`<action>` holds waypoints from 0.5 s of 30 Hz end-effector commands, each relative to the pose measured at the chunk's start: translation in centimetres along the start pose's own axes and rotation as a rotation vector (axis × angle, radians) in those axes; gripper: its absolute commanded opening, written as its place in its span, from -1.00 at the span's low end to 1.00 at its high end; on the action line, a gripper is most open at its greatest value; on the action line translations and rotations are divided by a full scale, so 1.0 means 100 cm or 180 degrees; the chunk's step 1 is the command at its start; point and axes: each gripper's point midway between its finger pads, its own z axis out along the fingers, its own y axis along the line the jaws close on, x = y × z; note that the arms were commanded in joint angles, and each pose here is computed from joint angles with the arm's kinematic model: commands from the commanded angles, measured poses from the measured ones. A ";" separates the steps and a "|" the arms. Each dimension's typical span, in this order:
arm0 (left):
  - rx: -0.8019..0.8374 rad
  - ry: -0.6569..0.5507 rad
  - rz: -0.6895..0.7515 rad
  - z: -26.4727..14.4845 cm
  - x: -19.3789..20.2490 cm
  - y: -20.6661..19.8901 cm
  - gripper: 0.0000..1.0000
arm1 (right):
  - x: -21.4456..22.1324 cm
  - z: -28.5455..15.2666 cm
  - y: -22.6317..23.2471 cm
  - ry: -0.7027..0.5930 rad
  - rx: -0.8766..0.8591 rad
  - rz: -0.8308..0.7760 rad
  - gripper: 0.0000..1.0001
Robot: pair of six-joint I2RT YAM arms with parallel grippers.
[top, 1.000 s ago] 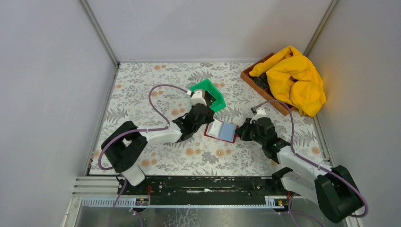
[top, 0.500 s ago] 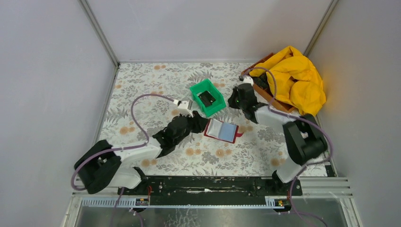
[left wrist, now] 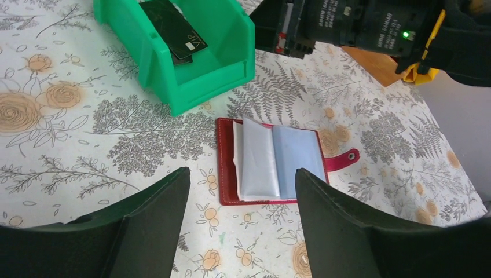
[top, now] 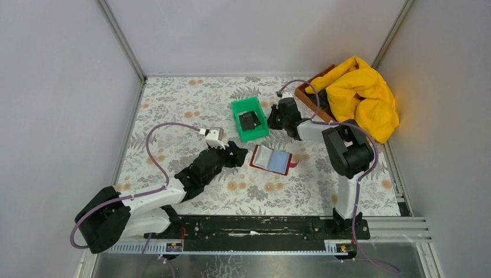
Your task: Take the credit cards out of the card holder
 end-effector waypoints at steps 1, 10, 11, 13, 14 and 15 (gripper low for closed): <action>-0.0159 -0.0103 0.0000 0.002 -0.002 0.012 0.45 | -0.004 -0.023 0.039 -0.0170 -0.0506 -0.0006 -0.85; -0.0099 -0.0053 -0.0051 0.007 -0.019 -0.006 0.55 | -0.012 -0.086 -0.011 -0.0587 -0.0082 0.0366 -0.62; -0.0094 -0.0061 -0.0047 0.006 -0.021 -0.008 0.55 | -0.011 -0.094 -0.013 -0.0634 -0.0089 0.0380 -0.52; -0.0066 -0.0100 -0.0068 0.004 -0.027 -0.011 0.56 | -0.009 -0.108 -0.015 -0.0720 -0.0098 0.0354 -0.27; -0.0051 -0.0124 -0.0088 0.002 -0.030 -0.012 0.56 | -0.009 -0.114 -0.016 -0.0754 -0.0103 0.0333 -0.13; -0.0040 -0.0158 -0.0128 0.001 -0.034 -0.014 0.57 | -0.005 -0.118 -0.018 -0.0758 -0.0088 0.0312 -0.01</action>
